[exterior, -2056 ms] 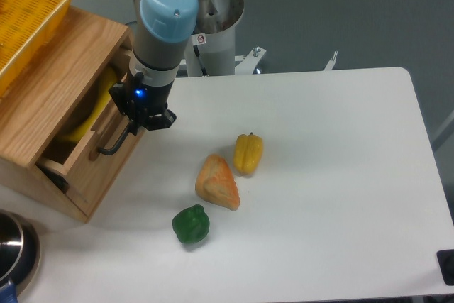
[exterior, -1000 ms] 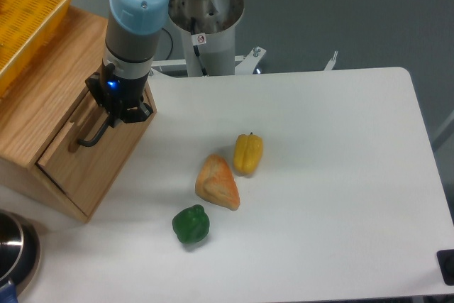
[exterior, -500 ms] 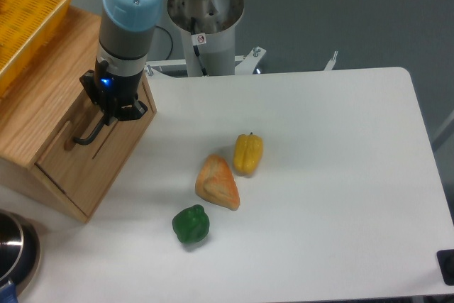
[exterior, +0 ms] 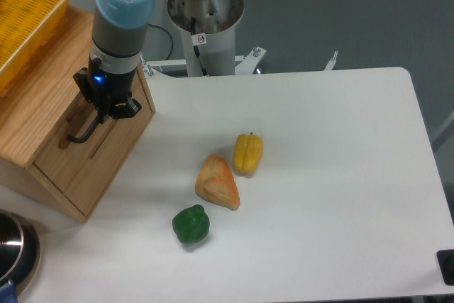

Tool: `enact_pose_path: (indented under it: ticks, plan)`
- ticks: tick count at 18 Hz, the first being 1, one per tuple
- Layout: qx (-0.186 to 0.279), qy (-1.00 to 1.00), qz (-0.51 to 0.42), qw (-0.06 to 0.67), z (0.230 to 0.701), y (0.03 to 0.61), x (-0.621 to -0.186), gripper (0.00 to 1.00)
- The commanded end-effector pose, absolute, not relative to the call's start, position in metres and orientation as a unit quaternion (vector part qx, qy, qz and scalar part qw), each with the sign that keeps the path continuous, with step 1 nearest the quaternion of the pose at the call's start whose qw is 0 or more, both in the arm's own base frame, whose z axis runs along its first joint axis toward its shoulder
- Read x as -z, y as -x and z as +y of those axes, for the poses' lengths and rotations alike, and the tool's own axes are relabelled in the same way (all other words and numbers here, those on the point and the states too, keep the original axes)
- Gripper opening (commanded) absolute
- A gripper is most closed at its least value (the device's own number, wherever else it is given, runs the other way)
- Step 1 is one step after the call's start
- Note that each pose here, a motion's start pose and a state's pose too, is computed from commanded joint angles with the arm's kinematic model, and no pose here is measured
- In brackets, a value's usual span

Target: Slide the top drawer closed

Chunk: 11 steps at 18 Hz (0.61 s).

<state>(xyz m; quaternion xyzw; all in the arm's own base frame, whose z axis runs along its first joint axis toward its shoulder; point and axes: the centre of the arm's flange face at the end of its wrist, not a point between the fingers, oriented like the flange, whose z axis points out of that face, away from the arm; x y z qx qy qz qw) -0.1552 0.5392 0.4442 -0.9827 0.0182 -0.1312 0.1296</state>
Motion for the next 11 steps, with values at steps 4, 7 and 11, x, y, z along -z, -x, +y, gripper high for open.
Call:
enact_pose_path:
  ticks: [4, 7, 11]
  plan:
    - [0.131, 0.983, 0.017, 0.130, 0.541, 0.159, -0.443, 0.00]
    - [0.122, 0.984, 0.011, 0.131, 0.541, 0.169, -0.445, 0.00]
    - [0.107, 0.985, -0.019, 0.137, 0.530, 0.212, -0.450, 0.14]
